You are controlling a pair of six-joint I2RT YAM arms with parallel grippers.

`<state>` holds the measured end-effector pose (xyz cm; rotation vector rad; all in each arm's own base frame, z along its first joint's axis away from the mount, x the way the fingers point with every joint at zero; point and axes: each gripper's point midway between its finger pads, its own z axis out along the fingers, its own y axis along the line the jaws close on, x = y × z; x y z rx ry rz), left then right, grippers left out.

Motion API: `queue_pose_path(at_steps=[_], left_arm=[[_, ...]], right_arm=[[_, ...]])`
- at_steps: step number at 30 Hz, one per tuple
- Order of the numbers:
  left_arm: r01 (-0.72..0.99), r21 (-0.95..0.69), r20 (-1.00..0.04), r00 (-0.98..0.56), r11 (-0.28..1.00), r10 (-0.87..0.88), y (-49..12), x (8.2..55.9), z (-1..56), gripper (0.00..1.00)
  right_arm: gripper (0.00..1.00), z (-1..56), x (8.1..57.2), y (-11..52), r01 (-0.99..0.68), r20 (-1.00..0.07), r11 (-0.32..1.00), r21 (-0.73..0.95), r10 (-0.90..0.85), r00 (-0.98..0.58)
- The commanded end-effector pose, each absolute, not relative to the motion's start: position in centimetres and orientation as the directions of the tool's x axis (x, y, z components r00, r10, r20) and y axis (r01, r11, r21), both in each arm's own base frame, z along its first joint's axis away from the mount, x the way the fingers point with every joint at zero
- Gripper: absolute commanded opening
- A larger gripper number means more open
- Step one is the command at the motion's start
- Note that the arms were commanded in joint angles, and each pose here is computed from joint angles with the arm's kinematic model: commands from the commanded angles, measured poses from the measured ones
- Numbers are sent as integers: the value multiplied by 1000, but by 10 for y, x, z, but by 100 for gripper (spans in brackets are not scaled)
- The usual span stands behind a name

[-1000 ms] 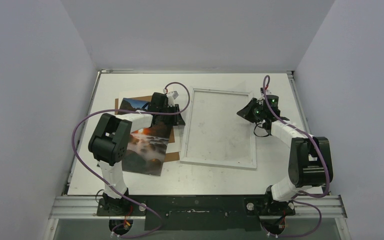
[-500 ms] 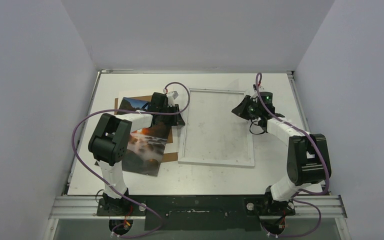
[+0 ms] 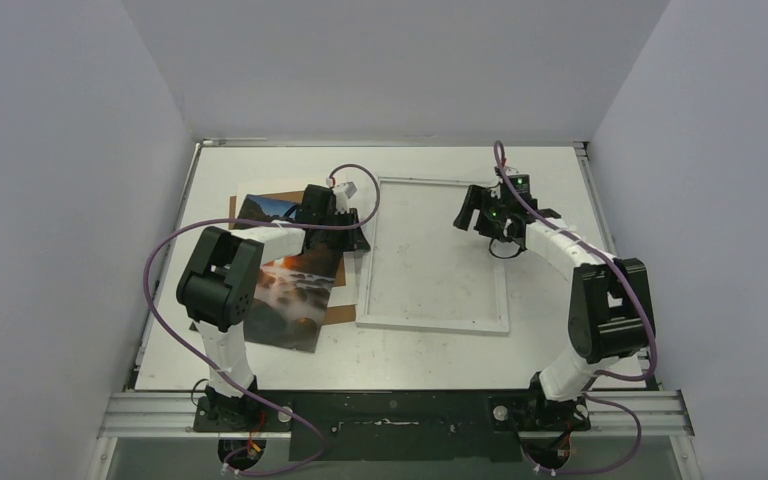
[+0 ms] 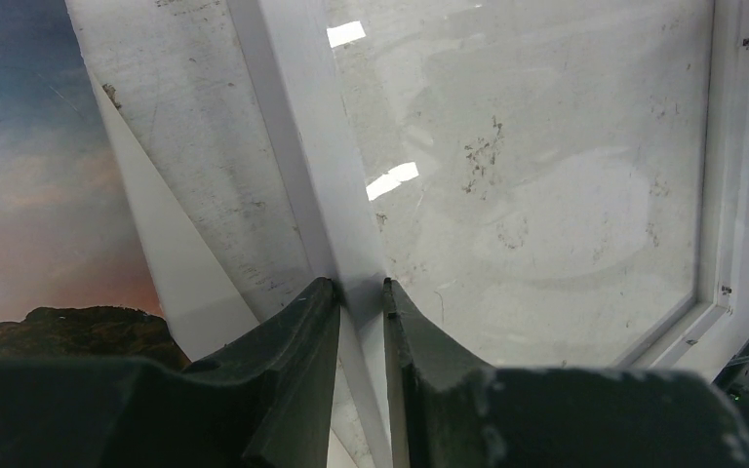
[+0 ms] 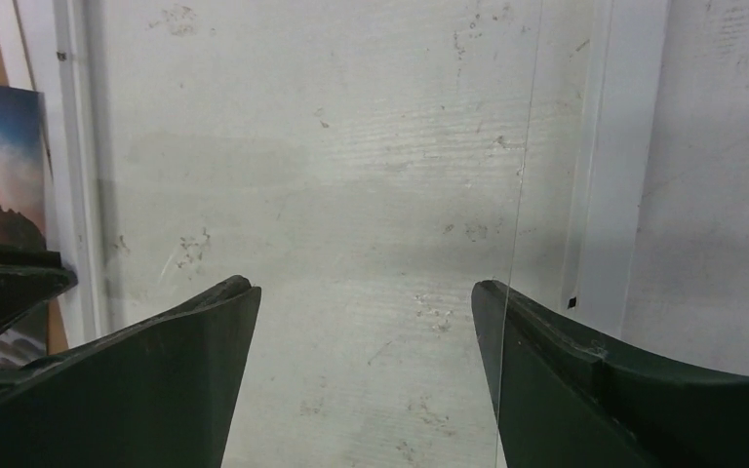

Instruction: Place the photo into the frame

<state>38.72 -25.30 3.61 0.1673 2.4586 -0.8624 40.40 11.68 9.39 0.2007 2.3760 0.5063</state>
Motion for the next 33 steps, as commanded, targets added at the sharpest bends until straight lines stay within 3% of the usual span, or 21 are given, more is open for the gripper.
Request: queue_pose_path(at_steps=[1, 5, 11, 15, 33], left_arm=[[309, -541, -537, -843, 782, -38, -256, 389, 42, 21], [311, -543, -537, -843, 780, -37, -257, 388, 43, 21], [309, -543, -535, -844, 780, -38, -256, 388, 42, 20], [309, -544, -533, -845, 780, -37, -256, 387, 41, 20], [311, -552, -534, -845, 773, -41, -257, 386, 46, 20]], right_arm=[[84, 98, 409, 113, 6, -627, 957, 291, 196, -754], [94, 94, 408, 114, 7, -615, 982, 187, 122, -779], [100, 99, 410, 114, 11, -625, 992, 124, 87, -775], [90, 98, 411, 109, 17, -622, 996, 91, 70, -780], [90, 95, 411, 94, 72, -622, 997, -18, 45, -782]])
